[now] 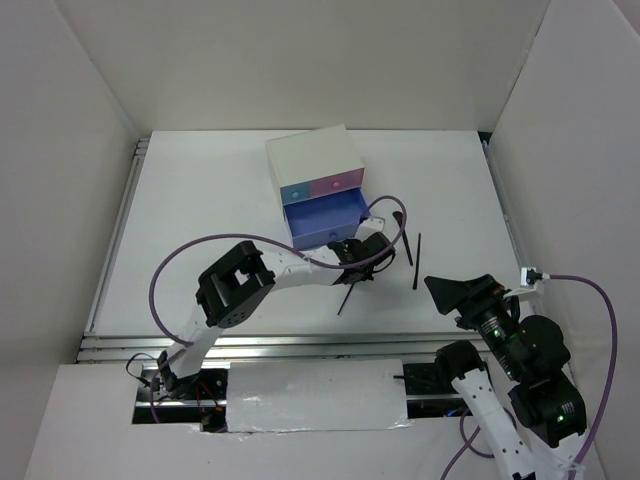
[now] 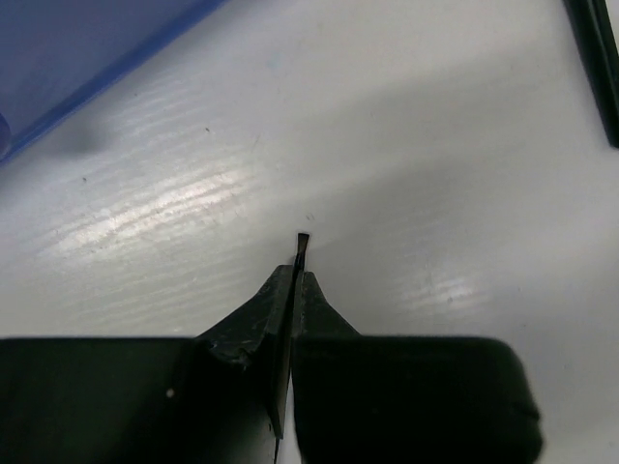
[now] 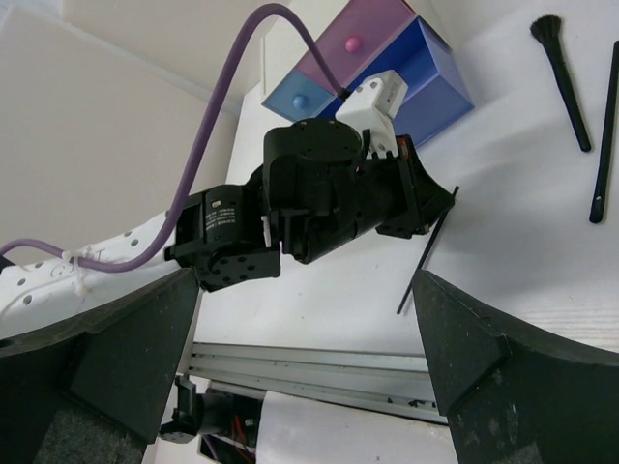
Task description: Organize the makeup
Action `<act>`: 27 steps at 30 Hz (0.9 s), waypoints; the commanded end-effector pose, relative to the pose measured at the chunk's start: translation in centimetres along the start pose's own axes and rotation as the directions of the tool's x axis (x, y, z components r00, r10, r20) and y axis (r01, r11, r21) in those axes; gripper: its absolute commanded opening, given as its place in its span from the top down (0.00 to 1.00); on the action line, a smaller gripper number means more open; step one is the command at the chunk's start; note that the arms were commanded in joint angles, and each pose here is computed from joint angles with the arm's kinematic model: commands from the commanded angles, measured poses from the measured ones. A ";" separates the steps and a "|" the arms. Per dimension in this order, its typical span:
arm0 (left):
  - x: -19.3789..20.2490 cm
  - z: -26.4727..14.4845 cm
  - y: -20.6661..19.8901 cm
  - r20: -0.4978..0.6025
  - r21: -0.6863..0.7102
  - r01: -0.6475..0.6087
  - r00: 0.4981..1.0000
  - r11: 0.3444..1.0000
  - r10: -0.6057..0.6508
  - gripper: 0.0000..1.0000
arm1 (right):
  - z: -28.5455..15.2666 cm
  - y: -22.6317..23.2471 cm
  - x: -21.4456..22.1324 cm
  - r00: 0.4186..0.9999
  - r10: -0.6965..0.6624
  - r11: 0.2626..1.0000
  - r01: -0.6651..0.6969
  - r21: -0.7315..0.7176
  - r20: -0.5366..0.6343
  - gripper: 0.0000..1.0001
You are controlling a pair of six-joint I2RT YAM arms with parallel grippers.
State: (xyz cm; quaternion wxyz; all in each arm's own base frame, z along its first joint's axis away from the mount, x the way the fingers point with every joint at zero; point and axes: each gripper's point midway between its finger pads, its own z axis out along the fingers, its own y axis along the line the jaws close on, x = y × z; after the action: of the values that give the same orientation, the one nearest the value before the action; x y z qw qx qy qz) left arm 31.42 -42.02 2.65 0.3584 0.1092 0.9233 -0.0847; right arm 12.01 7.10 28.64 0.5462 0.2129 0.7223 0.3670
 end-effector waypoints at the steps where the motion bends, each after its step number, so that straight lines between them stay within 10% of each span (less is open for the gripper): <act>1: 1.0 -1.9 -0.4 -0.045 0.060 -0.135 0.989 0.989 0.138 1.00 | -0.2 1.6 -1.1 1.000 0.000 0.999 0.002 -0.047 0.031 0.00; 16: -2.8 -4.8 -1.2 0.034 0.172 -0.278 0.961 0.945 0.276 1.00 | -0.1 1.4 -1.1 1.000 -0.001 0.999 0.002 -0.039 0.026 0.00; 23: -1.3 -5.0 -0.6 -0.027 0.161 -0.250 0.966 0.955 0.257 0.48 | -0.1 1.0 -1.0 1.000 -0.010 1.000 0.011 -0.026 0.026 0.00; 27: -0.9 -5.7 -0.3 -0.071 0.175 -0.277 0.954 0.945 0.292 0.34 | -0.1 1.0 -0.9 1.000 -0.013 1.000 0.014 -0.023 0.024 0.00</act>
State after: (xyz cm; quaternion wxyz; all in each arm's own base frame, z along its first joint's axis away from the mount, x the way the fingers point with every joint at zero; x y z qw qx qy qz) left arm 28.67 -41.04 5.53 0.3201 0.2641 0.9052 -0.0921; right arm 12.00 7.12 28.63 0.5456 0.2122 0.7229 0.3670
